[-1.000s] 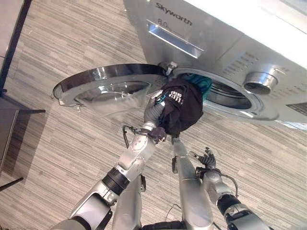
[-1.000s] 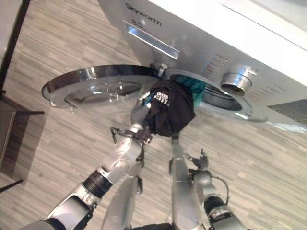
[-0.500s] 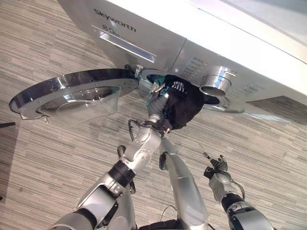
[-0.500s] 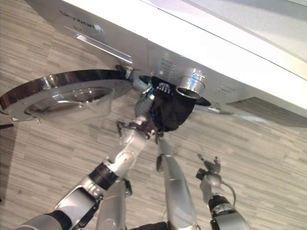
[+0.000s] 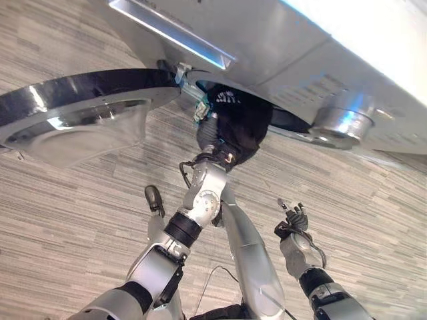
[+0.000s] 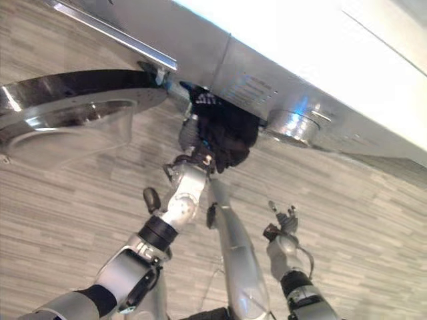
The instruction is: Grab the laundry basket,head to the washer,open it,put in the laundry and shut it.
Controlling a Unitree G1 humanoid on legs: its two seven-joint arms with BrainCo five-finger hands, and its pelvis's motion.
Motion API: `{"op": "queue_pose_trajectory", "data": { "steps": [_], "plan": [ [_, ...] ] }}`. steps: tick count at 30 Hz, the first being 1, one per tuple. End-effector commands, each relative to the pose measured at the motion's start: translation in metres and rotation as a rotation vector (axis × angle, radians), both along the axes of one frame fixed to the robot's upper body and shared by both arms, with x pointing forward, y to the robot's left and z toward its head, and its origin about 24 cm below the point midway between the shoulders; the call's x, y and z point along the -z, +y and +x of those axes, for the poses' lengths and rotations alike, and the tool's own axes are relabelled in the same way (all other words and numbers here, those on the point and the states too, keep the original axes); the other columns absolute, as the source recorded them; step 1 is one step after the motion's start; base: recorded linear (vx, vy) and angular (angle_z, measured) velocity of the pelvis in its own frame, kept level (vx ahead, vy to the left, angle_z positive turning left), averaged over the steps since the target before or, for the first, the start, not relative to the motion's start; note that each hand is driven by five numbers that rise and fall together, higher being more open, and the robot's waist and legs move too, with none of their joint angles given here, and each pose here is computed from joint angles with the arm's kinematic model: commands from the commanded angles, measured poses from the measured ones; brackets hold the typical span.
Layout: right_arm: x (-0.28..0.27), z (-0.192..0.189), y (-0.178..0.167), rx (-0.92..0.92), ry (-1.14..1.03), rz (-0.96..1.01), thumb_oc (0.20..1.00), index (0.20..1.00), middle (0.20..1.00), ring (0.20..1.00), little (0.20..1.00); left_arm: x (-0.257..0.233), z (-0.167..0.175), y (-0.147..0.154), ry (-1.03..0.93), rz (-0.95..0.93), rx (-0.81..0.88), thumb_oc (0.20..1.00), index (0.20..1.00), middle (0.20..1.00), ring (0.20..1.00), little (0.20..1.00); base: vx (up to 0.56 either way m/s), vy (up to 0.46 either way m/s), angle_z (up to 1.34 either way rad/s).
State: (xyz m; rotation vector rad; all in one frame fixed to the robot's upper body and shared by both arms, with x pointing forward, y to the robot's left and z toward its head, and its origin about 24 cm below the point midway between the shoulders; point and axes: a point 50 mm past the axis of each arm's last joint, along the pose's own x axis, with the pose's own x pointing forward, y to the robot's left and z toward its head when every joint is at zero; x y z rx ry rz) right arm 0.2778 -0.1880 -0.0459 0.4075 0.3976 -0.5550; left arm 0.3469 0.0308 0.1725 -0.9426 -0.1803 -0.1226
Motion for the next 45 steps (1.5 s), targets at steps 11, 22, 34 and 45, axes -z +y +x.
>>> {"op": "queue_pose_trajectory", "data": {
  "steps": [11, 22, 34, 45],
  "plan": [
    [-0.024, 0.004, -0.009, 0.012, -0.145, -0.029, 1.0, 1.0, 1.0, 1.0, 1.0, -0.094, -0.008, -0.042, -0.229, -0.124, 0.037, 0.2, 0.2, 0.2, 0.2, 0.2, 0.06, -0.063, 0.02],
    [-0.006, -0.019, -0.032, 0.111, -0.054, -0.064, 1.0, 1.0, 1.0, 1.0, 1.0, -0.135, -0.017, -0.076, -0.227, -0.262, 0.148, 0.2, 0.2, 0.2, 0.2, 0.2, 0.05, -0.054, 0.0],
    [0.024, -0.072, -0.059, 0.356, 0.063, -0.026, 1.0, 1.0, 1.0, 1.0, 1.0, -0.128, -0.08, -0.118, -0.376, -0.29, 0.405, 0.2, 0.2, 0.2, 0.2, 0.2, 0.0, -0.032, -0.09],
    [-0.004, -0.073, -0.092, 0.383, -0.015, -0.217, 1.0, 1.0, 1.0, 1.0, 1.0, -0.173, -0.055, -0.096, -0.453, -0.22, 0.163, 1.0, 1.0, 1.0, 1.0, 1.0, -0.02, -0.001, -0.16]
  ]
}}
